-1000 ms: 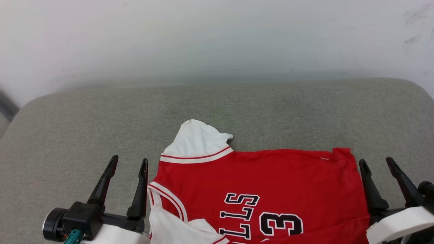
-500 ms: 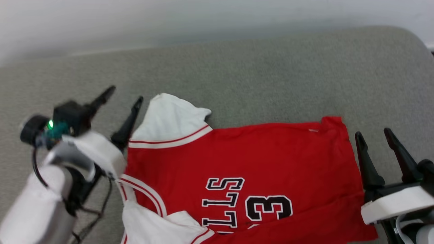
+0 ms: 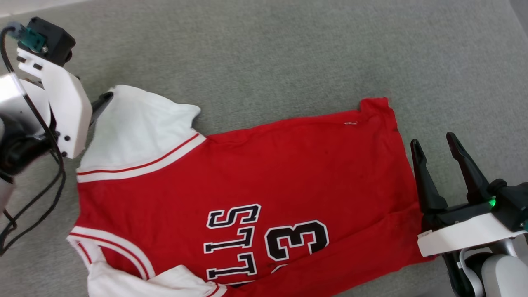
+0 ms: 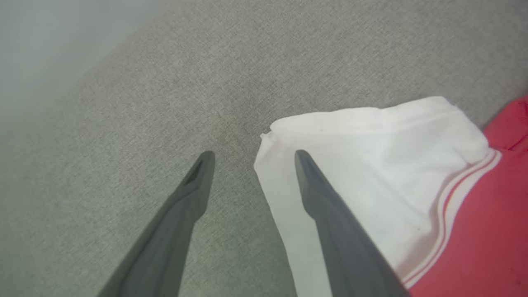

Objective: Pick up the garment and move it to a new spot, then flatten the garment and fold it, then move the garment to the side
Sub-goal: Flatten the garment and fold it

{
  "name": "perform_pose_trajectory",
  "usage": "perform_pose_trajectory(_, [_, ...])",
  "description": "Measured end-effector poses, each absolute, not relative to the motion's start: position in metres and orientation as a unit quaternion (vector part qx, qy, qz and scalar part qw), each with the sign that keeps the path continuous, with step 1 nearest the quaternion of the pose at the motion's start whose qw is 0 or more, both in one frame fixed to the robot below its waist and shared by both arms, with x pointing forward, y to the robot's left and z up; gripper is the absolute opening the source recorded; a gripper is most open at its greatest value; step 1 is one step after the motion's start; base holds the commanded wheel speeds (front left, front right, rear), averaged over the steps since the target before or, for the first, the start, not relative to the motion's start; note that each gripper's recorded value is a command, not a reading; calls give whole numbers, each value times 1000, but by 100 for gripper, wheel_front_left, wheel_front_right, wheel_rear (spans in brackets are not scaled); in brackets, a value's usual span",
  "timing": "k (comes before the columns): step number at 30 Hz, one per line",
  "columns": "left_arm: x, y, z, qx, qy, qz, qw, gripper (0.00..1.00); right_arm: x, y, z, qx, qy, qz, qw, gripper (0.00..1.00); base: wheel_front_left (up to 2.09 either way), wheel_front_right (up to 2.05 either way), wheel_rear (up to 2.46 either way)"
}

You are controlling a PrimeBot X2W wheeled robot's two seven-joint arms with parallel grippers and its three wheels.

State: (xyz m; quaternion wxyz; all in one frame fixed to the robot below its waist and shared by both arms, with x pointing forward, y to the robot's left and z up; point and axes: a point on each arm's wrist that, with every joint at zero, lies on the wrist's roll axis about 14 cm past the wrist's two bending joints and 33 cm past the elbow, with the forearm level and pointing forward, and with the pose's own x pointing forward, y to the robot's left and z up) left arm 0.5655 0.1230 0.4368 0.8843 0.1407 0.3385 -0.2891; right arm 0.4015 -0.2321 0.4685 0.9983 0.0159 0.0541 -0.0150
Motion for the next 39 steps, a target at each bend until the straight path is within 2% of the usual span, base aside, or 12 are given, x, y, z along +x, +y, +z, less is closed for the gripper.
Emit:
perform_pose_trajectory(4, [567, 124, 406, 147, 418, -291, 848, 100, 397, -241, 455, 12, 71, -33, 997, 100, 0, 0, 0])
perform_pose_trajectory(14, [575, 116, 371, 165, 463, -304, 816, 100, 398, -253, 437, 7, 91, -58, 994, 100, 0, 0, 0])
perform_pose_trajectory(15, [574, 117, 370, 166, 464, -305, 815, 85, 398, -252, 436, 8, 91, -59, 994, 100, 0, 0, 0])
perform_pose_trajectory(16, [573, 116, 370, 166, 465, -306, 814, 46, 398, -252, 436, 7, 92, -58, 994, 100, 0, 0, 0])
perform_pose_trajectory(17, [573, 117, 370, 166, 465, -306, 814, 18, 398, -252, 436, 6, 91, -57, 994, 100, 0, 0, 0])
perform_pose_trajectory(18, [572, 116, 370, 165, 463, -307, 815, 0, 399, -251, 436, 6, 91, -57, 994, 100, 0, 0, 0])
perform_pose_trajectory(22, [571, 110, 375, 150, 441, -311, 828, 0, 399, -250, 439, 2, 90, -54, 995, 100, 0, 0, 0])
perform_pose_trajectory(30, [576, 114, 420, 128, 341, -299, 882, 0, 402, -248, 459, -16, 79, -33, 996, 100, 0, 0, 0])
perform_pose_trajectory(33, [575, 115, 448, 122, 291, -298, 901, 0, 402, -250, 462, -32, 97, -21, 995, 100, 0, 0, 0])
perform_pose_trajectory(39, [545, 110, 491, 101, 215, -318, 918, 0, 406, -245, 463, -58, 159, 15, 985, 100, 0, 0, 0])
